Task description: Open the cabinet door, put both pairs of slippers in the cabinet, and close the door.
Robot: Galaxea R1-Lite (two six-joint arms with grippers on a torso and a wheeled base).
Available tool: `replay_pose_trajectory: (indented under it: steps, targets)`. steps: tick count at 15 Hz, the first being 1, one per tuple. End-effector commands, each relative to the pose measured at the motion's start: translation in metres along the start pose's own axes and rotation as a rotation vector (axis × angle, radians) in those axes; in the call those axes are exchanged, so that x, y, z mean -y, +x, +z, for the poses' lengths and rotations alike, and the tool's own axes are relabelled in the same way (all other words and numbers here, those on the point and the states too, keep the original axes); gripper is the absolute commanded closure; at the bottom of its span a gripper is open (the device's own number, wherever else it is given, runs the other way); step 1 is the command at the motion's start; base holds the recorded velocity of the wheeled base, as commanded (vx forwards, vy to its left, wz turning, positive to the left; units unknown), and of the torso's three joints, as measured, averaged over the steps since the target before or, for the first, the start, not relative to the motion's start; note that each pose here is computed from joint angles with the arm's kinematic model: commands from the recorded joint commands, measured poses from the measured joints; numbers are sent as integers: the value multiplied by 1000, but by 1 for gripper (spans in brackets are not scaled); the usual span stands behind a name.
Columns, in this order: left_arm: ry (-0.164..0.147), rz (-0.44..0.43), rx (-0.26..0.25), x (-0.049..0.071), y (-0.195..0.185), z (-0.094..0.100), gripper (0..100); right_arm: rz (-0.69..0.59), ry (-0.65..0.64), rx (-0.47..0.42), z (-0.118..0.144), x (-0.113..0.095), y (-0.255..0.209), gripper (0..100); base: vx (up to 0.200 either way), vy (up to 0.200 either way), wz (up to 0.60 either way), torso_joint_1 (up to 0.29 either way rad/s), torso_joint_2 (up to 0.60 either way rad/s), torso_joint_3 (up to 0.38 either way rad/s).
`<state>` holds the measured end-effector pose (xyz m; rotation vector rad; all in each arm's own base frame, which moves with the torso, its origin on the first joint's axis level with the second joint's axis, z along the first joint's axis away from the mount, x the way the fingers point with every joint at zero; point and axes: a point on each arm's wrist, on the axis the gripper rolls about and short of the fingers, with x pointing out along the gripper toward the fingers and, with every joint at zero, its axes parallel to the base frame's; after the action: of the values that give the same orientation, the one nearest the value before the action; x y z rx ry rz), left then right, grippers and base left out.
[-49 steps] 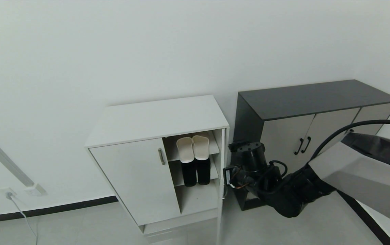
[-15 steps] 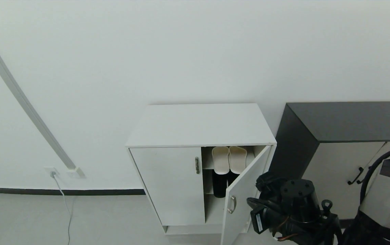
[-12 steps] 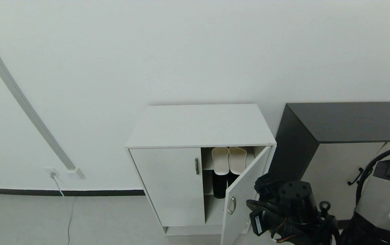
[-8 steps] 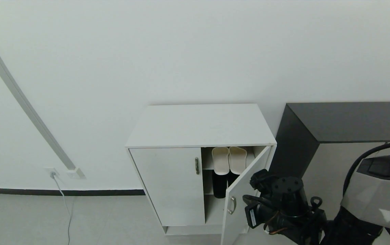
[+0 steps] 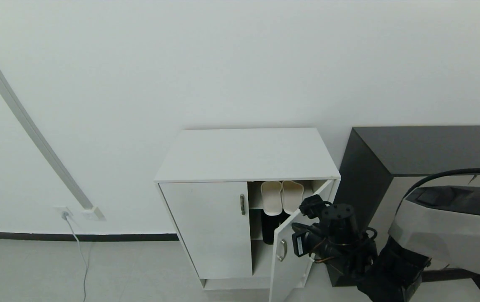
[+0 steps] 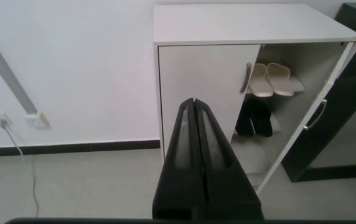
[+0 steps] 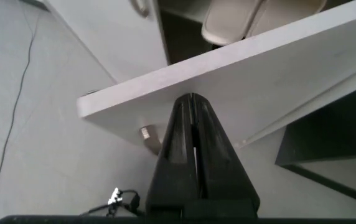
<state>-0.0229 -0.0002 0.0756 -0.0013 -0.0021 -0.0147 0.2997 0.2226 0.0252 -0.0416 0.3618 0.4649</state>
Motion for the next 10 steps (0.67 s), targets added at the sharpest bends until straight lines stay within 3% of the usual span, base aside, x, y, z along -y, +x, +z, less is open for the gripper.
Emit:
replay_pose_trajectory:
  steps: [1, 10]
  targets:
    - [0, -1, -1, 0, 0, 0, 100, -20, 8, 2, -4, 6, 15, 100, 0, 0, 0, 0, 0, 0]
    - [0, -1, -1, 0, 0, 0, 100, -49, 24, 10, 19, 18, 54, 100, 0, 0, 0, 0, 0, 0]
